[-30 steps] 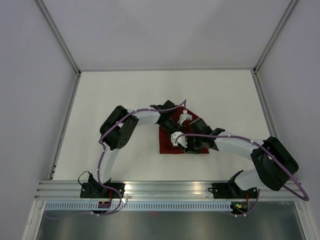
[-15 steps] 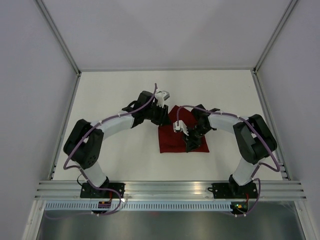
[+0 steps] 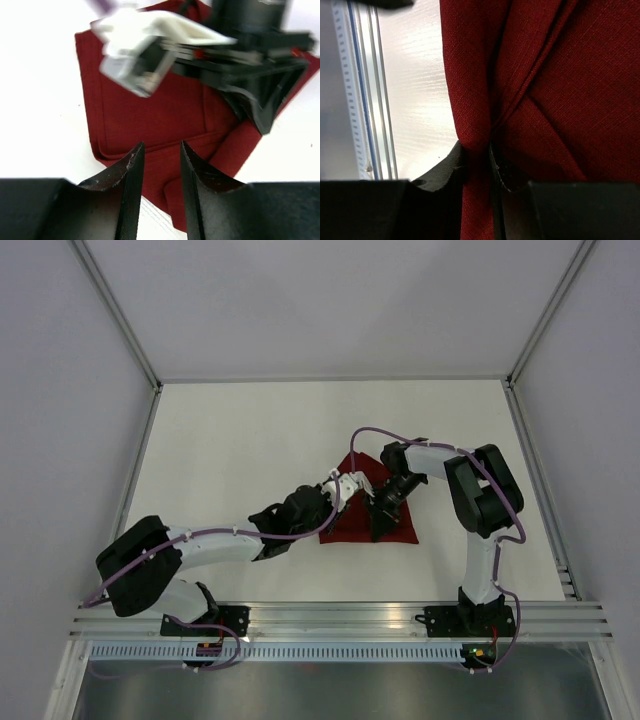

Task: Fold the napkin, place the utensils inside, and roll it up
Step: Roll the napkin with the utensil

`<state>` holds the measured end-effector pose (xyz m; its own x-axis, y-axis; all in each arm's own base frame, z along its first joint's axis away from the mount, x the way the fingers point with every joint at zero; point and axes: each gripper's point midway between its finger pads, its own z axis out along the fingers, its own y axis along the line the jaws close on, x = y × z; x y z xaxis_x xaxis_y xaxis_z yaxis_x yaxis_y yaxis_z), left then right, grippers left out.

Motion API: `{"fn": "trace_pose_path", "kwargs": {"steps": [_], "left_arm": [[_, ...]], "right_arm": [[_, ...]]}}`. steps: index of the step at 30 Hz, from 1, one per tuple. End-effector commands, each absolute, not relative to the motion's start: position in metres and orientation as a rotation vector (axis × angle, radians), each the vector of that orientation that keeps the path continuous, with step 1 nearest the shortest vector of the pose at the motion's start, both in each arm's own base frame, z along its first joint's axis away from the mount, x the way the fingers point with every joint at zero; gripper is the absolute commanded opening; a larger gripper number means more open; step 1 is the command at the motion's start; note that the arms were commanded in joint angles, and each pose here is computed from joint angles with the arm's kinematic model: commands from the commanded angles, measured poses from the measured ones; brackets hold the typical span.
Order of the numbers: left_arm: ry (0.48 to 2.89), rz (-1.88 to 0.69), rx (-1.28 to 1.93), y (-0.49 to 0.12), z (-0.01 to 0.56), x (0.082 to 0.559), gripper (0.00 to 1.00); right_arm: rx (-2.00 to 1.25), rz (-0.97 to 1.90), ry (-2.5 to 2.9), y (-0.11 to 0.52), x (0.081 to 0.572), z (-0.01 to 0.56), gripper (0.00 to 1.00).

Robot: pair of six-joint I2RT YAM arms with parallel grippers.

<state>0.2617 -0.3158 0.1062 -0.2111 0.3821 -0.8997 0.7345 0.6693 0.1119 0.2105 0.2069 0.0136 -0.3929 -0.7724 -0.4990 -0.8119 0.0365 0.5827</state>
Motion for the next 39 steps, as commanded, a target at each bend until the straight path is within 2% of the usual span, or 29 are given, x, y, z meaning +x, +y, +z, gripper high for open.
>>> {"fn": "trace_pose_path", "kwargs": {"steps": [1,12,20,26,30,36,37,39], "left_arm": [[1.607,-0.297,0.971,-0.326,0.133,0.263,0.41],[1.428,-0.277,1.419,-0.392,0.078,0.192,0.5],[1.361,-0.151,1.435,-0.402,0.057,0.206,0.61],[1.354,-0.1,1.464,-0.401,0.047,0.216,0.6],[1.441,-0.207,1.536,-0.391,0.032,0.209,0.5],[1.57,-0.313,1.648,-0.382,0.007,0.195,0.19],[1.602,-0.317,1.667,-0.38,0.002,0.195,0.12],[1.641,-0.393,1.698,-0.382,-0.003,0.187,0.05]], "right_arm": [[-1.829,1.218,2.329,0.185,0.208,-0.024,0.13],[-1.786,1.278,2.424,0.191,0.221,-0.032,0.13],[-1.791,1.278,2.454,0.188,0.222,-0.035,0.13],[-1.794,1.274,2.476,0.187,0.222,-0.038,0.13],[-1.796,1.283,2.483,0.186,0.222,-0.038,0.12],[-1.786,1.276,2.482,0.189,0.228,-0.038,0.13],[-1.777,1.277,2.488,0.189,0.228,-0.037,0.14],[-1.766,1.272,2.478,0.191,0.231,-0.034,0.19]]}}
